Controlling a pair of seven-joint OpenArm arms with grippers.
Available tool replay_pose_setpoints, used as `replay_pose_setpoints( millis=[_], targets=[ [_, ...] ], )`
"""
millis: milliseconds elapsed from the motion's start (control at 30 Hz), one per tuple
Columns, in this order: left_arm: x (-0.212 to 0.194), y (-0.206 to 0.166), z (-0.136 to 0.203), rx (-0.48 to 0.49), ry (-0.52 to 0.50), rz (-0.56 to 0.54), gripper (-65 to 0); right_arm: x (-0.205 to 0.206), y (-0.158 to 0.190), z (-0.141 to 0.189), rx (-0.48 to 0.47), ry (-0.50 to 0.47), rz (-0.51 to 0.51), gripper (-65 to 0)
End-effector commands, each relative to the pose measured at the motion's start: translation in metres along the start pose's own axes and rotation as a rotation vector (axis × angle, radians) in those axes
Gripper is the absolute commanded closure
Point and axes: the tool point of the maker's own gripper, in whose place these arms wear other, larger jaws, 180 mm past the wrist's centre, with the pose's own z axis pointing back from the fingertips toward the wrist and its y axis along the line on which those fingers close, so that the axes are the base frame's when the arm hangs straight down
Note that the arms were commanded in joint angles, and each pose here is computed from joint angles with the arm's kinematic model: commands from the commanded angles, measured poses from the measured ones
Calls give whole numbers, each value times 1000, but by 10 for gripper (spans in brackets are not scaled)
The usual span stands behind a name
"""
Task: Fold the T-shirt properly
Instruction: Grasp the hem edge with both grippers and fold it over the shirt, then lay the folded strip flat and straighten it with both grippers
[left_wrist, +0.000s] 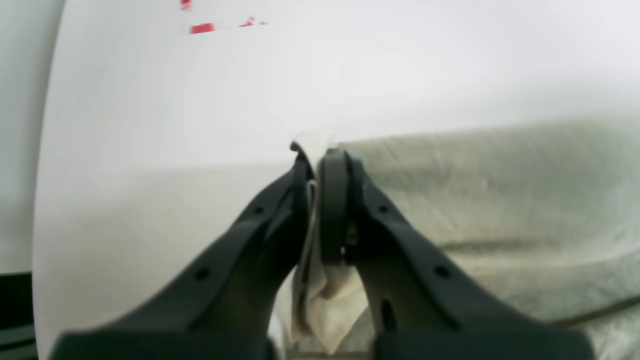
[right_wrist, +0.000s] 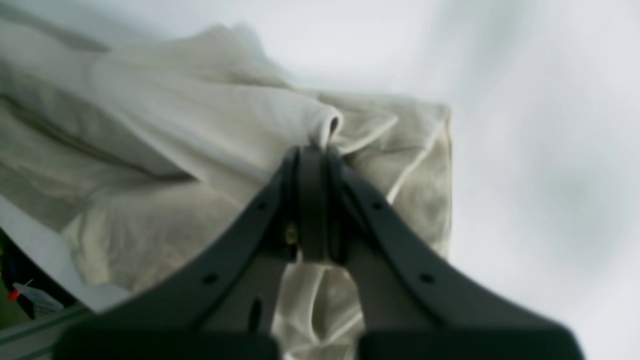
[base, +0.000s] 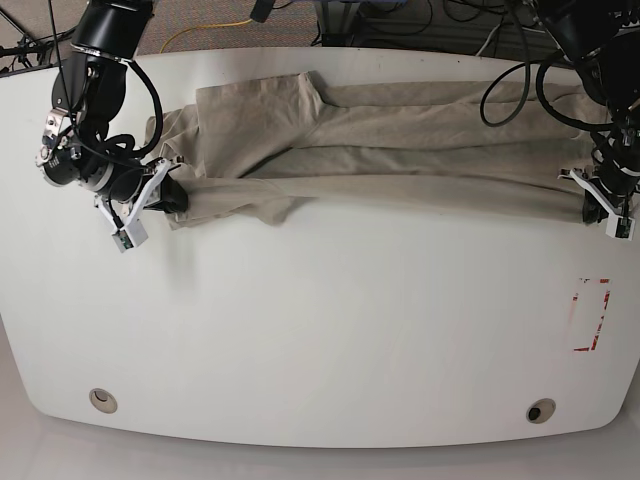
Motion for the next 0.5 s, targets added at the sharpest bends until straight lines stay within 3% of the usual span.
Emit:
replay_pose_setpoints(
  millis=[0, 467],
  targets=[
    [21, 16, 7, 36, -56, -31, 0, 12, 3, 15, 8, -75, 11, 0],
    [-24, 10, 24, 31, 46, -60, 0, -34, 32, 21, 34, 0, -4, 0]
  ],
)
